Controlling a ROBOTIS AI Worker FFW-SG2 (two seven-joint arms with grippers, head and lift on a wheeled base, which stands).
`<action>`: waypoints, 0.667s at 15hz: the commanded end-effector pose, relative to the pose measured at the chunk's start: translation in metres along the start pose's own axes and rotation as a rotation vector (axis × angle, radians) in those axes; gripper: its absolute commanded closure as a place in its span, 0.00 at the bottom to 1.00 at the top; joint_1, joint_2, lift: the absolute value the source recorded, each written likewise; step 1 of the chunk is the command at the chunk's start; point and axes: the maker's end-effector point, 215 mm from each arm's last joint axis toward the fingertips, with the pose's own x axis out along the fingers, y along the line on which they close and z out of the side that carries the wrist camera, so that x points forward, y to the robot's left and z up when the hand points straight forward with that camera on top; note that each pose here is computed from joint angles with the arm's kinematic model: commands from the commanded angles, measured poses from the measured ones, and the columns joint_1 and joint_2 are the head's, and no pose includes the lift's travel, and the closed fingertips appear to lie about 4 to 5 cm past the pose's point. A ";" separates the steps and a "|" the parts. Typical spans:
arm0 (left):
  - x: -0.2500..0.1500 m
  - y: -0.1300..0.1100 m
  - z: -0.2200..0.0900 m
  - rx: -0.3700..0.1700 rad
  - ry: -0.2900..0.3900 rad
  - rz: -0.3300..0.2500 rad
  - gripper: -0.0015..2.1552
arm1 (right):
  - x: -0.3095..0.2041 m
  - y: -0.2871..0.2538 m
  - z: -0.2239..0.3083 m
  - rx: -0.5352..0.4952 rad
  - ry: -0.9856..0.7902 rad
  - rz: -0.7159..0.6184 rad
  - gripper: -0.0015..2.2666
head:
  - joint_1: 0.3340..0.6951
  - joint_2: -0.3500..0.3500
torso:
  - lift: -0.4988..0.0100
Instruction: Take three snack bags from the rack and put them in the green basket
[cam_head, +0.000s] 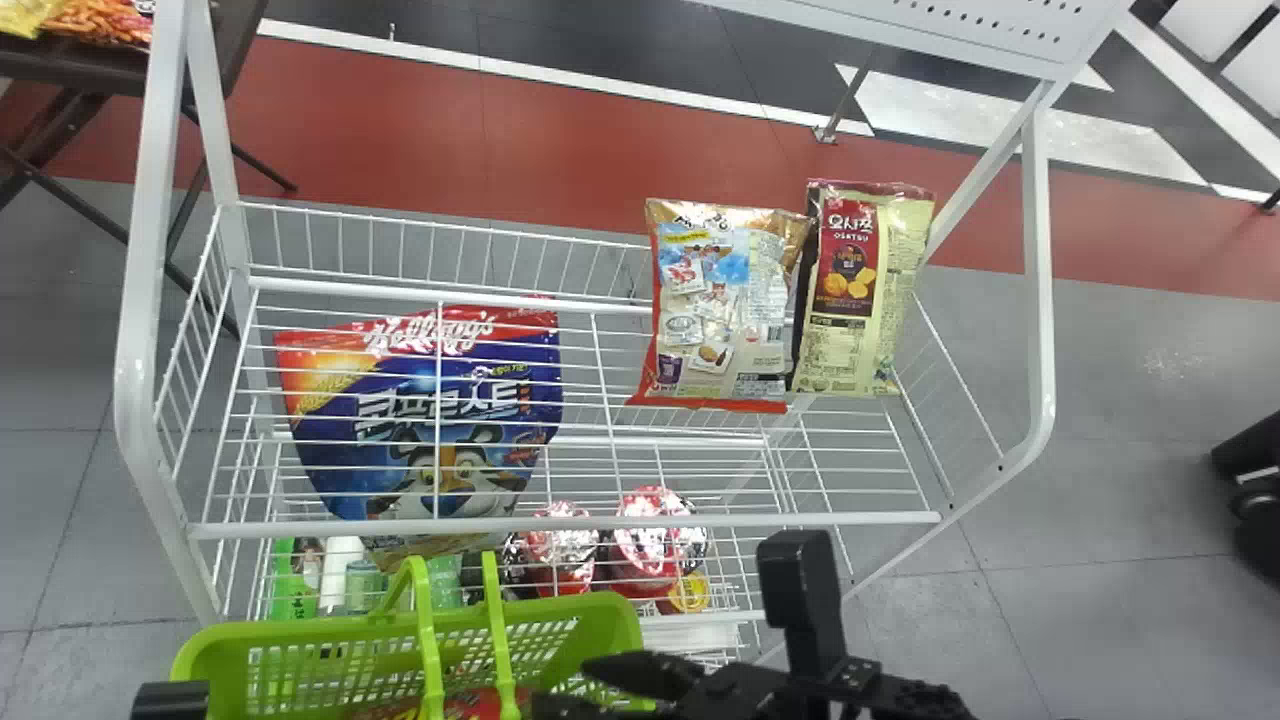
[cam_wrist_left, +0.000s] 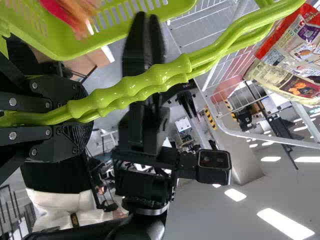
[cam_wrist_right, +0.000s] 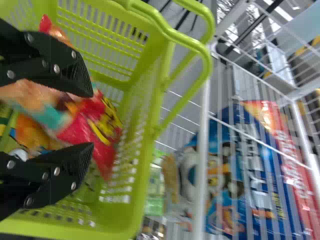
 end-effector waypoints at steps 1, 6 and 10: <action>0.001 -0.001 0.000 0.000 0.002 -0.003 0.98 | -0.017 -0.018 0.052 -0.076 -0.196 -0.046 0.03 | 1.00 0.00 | 0.97; 0.006 -0.004 -0.008 0.000 0.021 -0.007 0.98 | -0.072 -0.075 0.174 -0.257 -0.656 -0.350 0.04 | 1.00 0.00 | 0.97; 0.008 -0.008 -0.019 -0.005 0.059 -0.011 0.98 | -0.071 -0.144 0.219 -0.216 -0.699 -0.503 0.04 | 1.00 0.00 | 0.97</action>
